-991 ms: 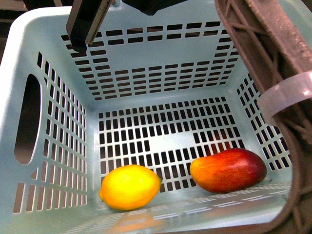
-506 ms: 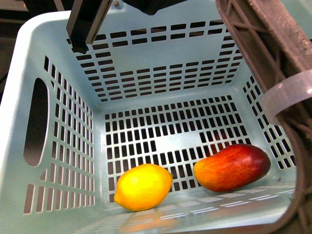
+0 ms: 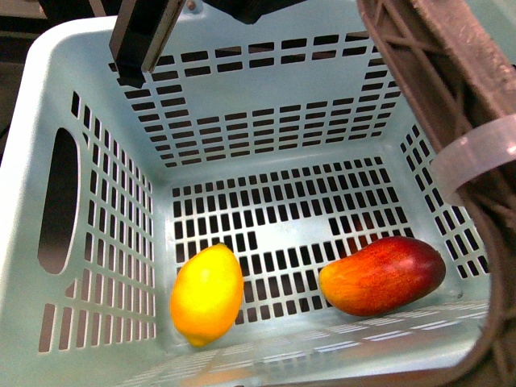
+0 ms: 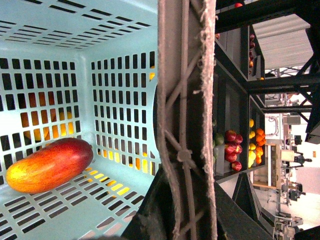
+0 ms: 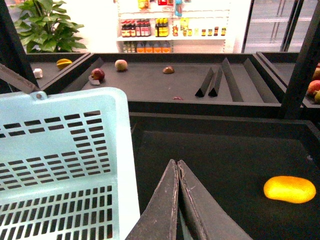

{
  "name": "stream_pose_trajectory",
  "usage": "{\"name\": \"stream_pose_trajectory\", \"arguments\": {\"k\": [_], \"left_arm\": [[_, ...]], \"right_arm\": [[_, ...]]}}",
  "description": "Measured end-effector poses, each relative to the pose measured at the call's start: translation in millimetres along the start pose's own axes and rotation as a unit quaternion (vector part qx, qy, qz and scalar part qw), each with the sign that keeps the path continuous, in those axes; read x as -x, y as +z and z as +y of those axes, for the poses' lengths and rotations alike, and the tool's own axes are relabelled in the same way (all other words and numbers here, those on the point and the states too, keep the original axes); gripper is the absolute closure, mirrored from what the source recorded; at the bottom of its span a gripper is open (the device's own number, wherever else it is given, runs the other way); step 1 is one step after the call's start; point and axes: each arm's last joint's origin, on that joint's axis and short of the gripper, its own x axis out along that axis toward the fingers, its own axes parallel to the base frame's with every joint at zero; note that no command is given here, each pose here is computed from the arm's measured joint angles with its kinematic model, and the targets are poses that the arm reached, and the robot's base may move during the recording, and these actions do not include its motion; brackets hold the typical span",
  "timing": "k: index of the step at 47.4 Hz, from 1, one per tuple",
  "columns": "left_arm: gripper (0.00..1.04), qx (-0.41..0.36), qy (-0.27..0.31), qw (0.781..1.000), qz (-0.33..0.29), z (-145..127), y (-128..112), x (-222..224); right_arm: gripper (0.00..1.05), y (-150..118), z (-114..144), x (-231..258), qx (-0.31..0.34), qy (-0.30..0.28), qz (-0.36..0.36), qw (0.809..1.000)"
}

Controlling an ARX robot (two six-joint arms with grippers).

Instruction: Pick lemon and mango into basket

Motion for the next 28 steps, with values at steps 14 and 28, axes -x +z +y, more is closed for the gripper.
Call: {"name": "stream_pose_trajectory", "arguments": {"k": [14, 28], "left_arm": [[0.99, 0.0, 0.0, 1.0, 0.0, 0.0, 0.0, 0.0], [0.99, 0.0, -0.001, 1.0, 0.001, 0.0, -0.1, 0.0]], "right_arm": [[1.03, -0.3, 0.0, 7.1, 0.0, 0.0, 0.002, 1.0], [1.03, -5.1, -0.1, 18.1, 0.0, 0.0, 0.019, 1.0]]}}
